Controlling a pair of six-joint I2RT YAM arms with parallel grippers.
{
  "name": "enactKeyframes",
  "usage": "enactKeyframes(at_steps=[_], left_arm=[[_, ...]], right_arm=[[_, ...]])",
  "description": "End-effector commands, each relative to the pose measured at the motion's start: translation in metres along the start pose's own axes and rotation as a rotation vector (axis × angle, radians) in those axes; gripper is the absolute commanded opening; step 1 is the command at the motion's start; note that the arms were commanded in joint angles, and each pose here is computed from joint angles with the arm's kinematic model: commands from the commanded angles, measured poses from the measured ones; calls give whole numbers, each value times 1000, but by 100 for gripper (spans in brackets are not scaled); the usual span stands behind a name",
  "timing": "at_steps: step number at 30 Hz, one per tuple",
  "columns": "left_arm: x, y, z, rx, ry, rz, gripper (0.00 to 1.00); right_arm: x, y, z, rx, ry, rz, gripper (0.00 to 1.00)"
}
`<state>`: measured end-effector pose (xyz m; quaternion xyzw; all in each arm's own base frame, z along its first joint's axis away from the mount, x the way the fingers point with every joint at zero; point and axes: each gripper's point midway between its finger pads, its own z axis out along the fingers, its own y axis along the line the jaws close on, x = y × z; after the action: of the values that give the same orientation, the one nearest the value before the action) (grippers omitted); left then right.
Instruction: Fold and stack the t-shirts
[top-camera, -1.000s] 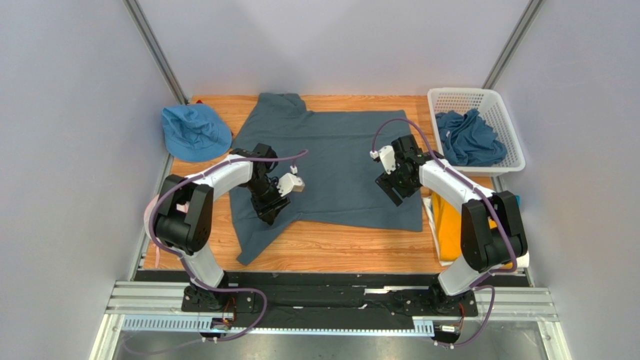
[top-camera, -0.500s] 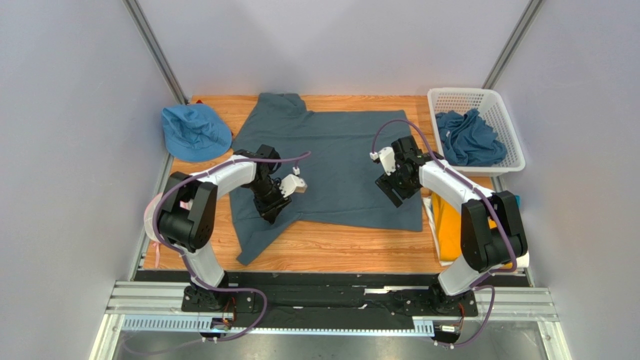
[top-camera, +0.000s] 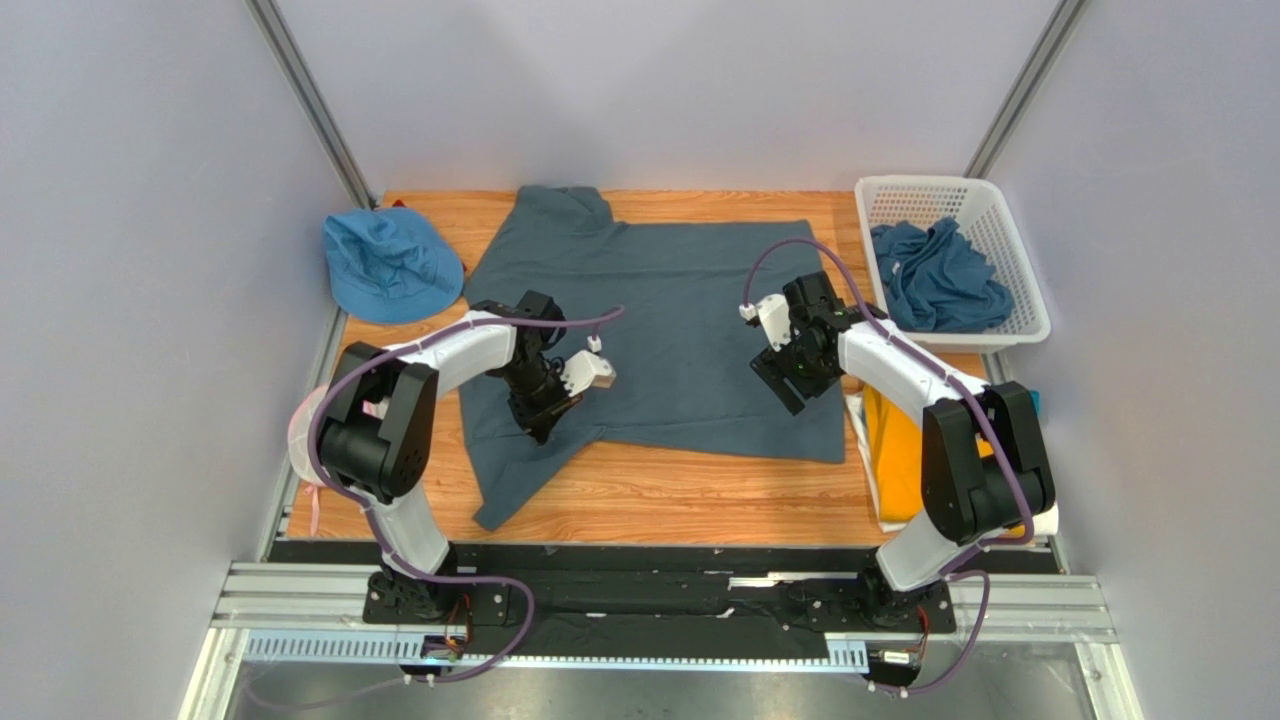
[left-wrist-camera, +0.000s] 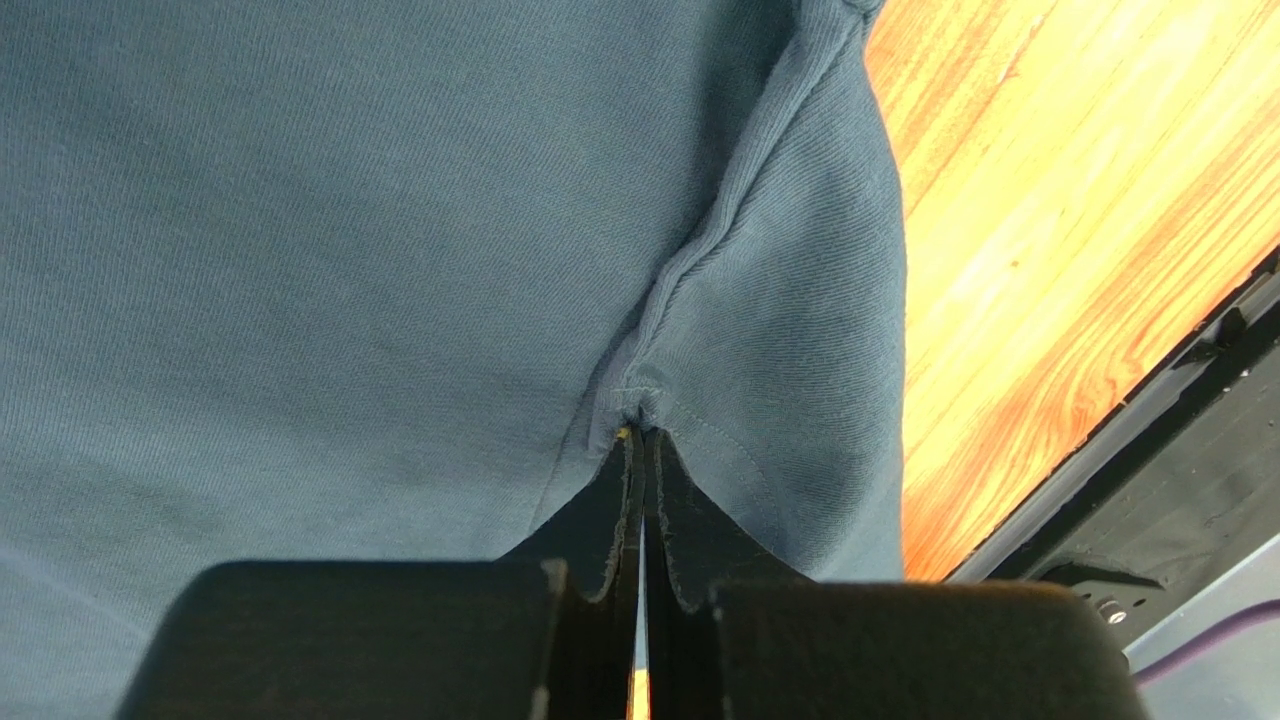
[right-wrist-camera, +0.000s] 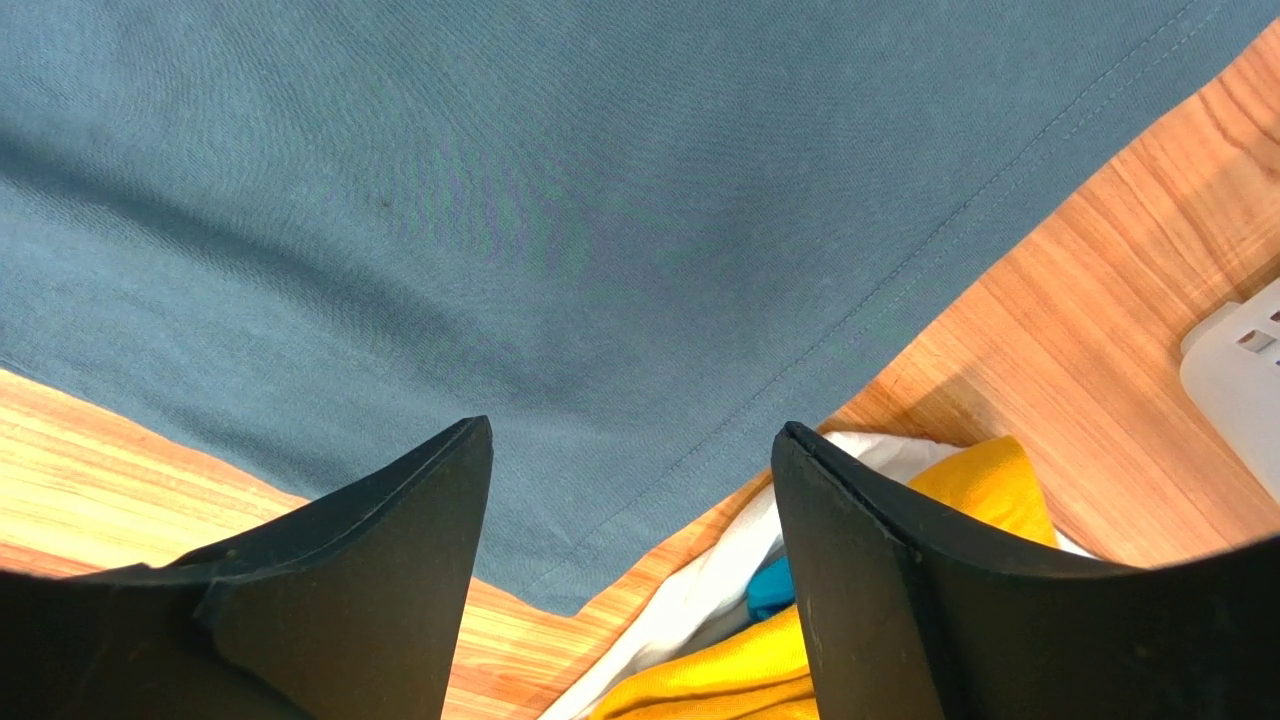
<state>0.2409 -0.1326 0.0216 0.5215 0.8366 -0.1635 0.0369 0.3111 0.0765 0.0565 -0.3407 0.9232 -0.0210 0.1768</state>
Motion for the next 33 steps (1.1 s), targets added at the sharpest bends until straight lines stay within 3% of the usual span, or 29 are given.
enactKeyframes(at_steps=[1,13,33], left_arm=[[-15,2,-19,-68,-44,20,0],[-48,-15,-55,-155,-87,109,0],[-68,16,-60,-253,-43,162,0]], right_arm=[[-7,2,-6,3,-38,19,72],[-5,7,1,-10,-17,9,72],[7,10,-1,-28,27,-22,71]])
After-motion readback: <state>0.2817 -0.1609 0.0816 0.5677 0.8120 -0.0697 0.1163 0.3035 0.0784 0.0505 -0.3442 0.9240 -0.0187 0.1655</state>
